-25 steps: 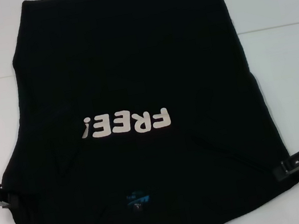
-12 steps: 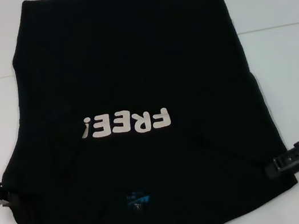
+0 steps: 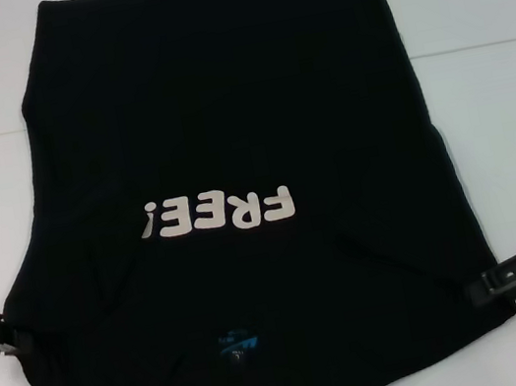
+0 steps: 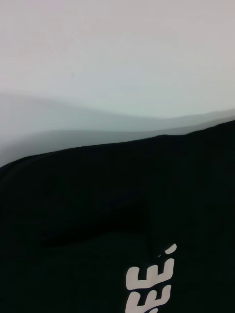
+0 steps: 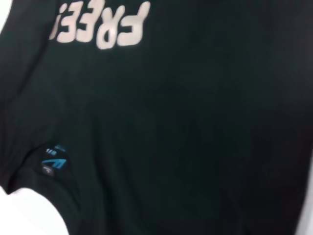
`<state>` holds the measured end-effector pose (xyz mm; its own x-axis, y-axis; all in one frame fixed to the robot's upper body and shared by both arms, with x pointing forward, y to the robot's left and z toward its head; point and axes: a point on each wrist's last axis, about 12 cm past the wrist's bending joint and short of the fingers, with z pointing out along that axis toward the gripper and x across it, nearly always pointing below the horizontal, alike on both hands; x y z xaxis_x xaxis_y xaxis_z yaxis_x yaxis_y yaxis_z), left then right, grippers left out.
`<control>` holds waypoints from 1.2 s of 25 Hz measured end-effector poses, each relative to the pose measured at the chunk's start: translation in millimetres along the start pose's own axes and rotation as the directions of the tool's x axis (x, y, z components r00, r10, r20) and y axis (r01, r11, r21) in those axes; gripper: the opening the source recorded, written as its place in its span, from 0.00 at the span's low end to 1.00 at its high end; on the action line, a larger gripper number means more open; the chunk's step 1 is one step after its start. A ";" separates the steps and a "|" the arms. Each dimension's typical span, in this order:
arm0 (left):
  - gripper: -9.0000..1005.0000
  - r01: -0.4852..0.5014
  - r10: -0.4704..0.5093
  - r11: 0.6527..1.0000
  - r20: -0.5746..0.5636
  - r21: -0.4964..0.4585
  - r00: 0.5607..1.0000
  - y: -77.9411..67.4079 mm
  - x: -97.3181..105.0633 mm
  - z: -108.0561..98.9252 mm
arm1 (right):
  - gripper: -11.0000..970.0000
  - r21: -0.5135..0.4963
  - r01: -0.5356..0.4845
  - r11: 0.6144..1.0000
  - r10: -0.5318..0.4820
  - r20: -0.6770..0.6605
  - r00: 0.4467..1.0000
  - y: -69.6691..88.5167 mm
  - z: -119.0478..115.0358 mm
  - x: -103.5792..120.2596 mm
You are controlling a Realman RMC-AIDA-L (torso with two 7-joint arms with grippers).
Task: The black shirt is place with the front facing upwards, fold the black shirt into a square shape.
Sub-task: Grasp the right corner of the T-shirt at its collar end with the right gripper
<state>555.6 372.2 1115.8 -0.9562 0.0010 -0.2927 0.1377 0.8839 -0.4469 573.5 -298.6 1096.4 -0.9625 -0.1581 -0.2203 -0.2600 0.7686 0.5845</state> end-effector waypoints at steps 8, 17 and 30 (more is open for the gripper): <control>0.04 0.000 0.000 1.000 0.000 -0.001 1.000 0.1 0.0 -0.1 | 0.86 0.018 -0.023 1.000 0.022 0.032 0.999 -10.0 -12.7 0.4; 0.04 0.000 0.000 1.000 0.000 -0.001 1.000 0.0 0.0 0.2 | 0.86 0.012 -0.015 1.000 0.015 0.015 1.000 -6.5 -6.6 0.7; 0.04 -0.001 0.001 1.000 0.002 -0.003 1.000 0.1 -0.5 -0.1 | 0.86 0.016 -0.014 1.000 0.014 0.011 1.000 -6.4 -4.7 0.5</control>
<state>556.1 372.3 1116.0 -0.9555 0.0007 -0.2950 0.1379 0.8852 -0.4444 574.3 -306.5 1096.2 -0.9652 -0.1407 -0.2206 -0.2452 0.7807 0.5748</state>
